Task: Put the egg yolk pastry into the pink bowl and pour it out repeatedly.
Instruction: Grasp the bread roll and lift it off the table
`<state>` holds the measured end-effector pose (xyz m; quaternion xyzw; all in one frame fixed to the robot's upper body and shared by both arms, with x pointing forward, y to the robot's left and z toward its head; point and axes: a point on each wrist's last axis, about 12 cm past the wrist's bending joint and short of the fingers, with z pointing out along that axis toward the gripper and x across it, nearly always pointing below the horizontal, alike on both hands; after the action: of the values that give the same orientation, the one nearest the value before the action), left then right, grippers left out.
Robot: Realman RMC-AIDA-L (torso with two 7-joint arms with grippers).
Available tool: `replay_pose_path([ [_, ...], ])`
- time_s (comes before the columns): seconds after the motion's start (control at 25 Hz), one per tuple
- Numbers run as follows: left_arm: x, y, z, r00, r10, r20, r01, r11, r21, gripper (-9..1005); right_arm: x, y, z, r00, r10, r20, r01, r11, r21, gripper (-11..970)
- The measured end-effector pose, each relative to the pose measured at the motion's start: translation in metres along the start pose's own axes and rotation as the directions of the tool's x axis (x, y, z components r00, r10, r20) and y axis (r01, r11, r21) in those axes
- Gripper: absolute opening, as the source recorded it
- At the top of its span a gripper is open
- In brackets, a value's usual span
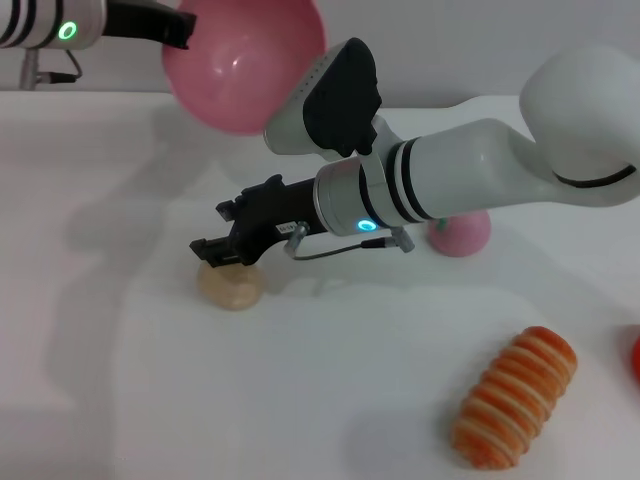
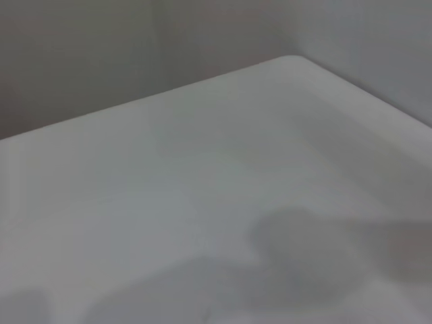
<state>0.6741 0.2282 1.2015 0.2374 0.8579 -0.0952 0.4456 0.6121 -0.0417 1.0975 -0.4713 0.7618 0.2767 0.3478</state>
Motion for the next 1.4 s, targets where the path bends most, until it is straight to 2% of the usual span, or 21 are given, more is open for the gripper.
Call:
replay_pose_path([
  [0.24, 0.009, 0.003, -0.001, 1.0, -0.017, -0.016, 0.017, 1.0, -0.01, 83, 0.004, -0.001, 0.001, 1.0, 0.009, -0.008, -0.009, 1.0, 0.011, 609],
  [0.72, 0.024, -0.003, 0.0, 0.999, -0.013, -0.031, 0.013, 1.0, 0.001, 84, 0.016, -0.002, -0.001, 0.999, 0.033, -0.018, -0.032, 0.999, 0.025, 607],
  [1.4, 0.042, 0.007, -0.007, 0.998, -0.047, -0.044, 0.046, 0.999, -0.026, 86, 0.022, -0.002, -0.001, 0.998, 0.046, -0.031, -0.046, 0.999, 0.02, 608],
])
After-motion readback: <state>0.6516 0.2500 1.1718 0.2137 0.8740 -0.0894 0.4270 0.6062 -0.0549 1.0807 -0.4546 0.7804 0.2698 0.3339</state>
